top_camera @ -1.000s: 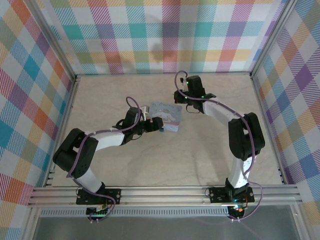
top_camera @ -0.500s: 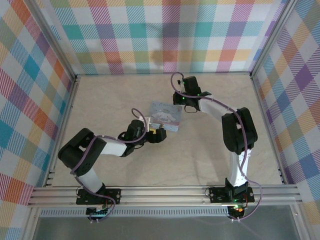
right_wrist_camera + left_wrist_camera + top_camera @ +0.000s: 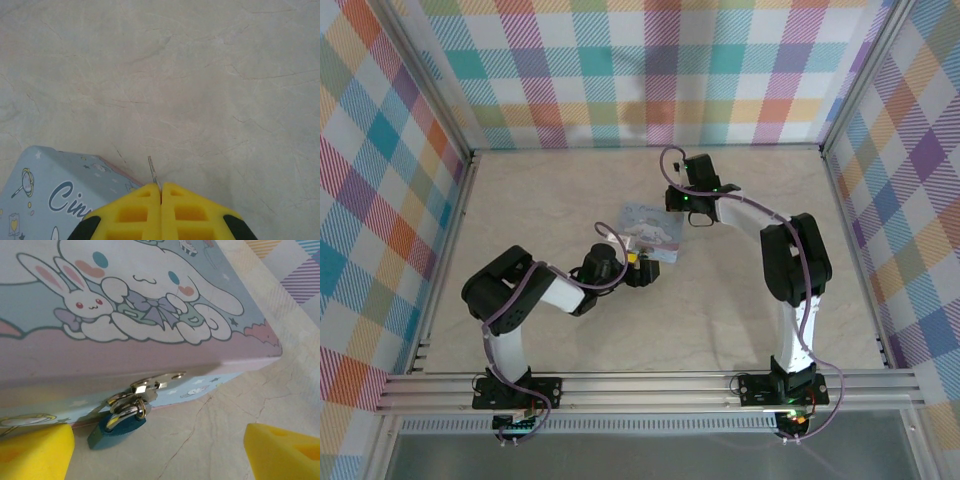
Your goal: Unlock a padlock with a key
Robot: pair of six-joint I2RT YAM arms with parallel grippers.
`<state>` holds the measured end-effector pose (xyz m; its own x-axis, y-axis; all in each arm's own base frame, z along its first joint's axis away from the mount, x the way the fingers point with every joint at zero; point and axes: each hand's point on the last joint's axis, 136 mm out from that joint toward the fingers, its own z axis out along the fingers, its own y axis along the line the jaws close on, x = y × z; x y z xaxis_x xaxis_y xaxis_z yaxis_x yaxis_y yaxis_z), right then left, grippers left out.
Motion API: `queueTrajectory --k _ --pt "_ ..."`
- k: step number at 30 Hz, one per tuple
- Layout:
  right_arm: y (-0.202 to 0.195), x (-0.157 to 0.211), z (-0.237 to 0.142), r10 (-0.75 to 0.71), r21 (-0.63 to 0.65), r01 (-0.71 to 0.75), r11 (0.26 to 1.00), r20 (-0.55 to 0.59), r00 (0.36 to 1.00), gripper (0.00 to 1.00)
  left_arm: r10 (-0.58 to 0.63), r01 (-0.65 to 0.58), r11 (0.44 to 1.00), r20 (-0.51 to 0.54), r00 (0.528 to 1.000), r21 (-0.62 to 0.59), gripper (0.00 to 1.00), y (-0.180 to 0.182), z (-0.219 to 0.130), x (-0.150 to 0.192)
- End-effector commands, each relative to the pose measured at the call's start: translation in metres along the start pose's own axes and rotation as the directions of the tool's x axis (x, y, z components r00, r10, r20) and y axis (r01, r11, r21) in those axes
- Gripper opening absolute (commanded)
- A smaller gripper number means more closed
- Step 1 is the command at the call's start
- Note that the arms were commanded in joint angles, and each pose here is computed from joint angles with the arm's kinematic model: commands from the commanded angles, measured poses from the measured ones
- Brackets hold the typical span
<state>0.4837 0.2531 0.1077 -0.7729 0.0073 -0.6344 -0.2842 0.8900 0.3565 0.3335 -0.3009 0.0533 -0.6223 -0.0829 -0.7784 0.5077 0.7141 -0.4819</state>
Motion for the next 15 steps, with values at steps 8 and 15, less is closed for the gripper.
queueTrajectory --k 8,15 --pt "0.000 0.005 0.006 0.007 -0.024 -0.008 1.000 -0.014 1.000 0.00 0.062 -0.054 0.979 -0.036 0.997 0.197 0.69 -0.044 0.011 -0.004" --pt "0.000 0.006 0.003 0.008 -0.022 -0.008 1.000 -0.011 1.000 0.00 0.034 -0.025 0.975 -0.039 0.999 0.219 0.68 -0.047 0.013 -0.002"
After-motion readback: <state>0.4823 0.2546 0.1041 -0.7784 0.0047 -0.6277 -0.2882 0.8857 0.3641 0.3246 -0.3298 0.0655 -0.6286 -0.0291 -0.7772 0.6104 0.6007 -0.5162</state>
